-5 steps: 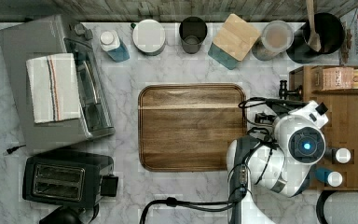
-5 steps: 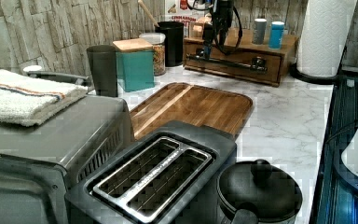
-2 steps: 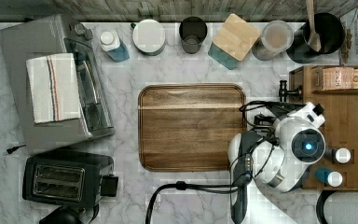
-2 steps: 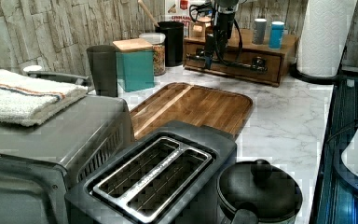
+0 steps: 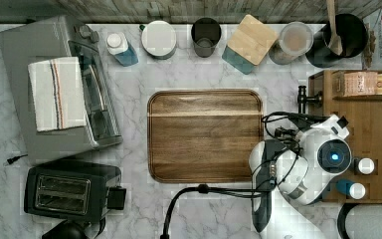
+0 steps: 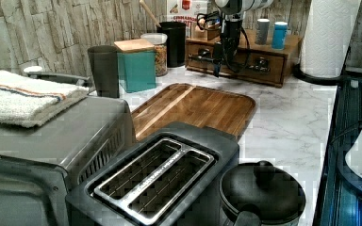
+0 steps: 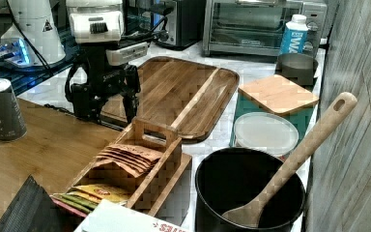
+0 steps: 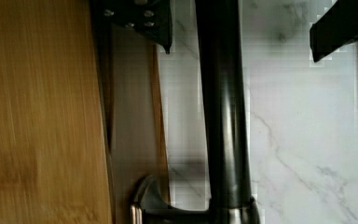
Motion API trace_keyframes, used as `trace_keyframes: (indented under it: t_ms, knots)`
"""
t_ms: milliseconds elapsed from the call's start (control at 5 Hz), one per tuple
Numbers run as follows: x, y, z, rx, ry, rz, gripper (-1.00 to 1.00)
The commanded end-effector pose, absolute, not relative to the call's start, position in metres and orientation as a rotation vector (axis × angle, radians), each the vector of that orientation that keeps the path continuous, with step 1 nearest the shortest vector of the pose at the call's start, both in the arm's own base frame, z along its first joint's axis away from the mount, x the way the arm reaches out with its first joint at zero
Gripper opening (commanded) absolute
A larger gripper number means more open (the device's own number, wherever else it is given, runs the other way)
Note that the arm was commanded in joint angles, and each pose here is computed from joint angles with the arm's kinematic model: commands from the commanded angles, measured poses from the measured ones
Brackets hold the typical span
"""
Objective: Open the drawer.
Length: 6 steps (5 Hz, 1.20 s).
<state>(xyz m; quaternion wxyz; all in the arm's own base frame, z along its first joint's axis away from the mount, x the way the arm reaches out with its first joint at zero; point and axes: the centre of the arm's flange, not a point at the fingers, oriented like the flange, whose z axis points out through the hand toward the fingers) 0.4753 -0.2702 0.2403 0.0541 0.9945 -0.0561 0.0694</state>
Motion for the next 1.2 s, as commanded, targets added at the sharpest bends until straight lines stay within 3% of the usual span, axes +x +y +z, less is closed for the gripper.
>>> trace_keyframes:
  t_ms: [200, 400, 1000, 1200]
  knots:
    - [0.499, -0.244, 0.261, 3.088, -0.072, 0.236, 1.0]
    - [0.498, -0.225, 0.256, 3.137, 0.161, 0.307, 1.0]
    - [0.503, -0.091, 0.246, 3.231, 0.159, 0.182, 1.0]
    - [0.498, -0.039, 0.245, 3.243, 0.143, 0.166, 1.0]
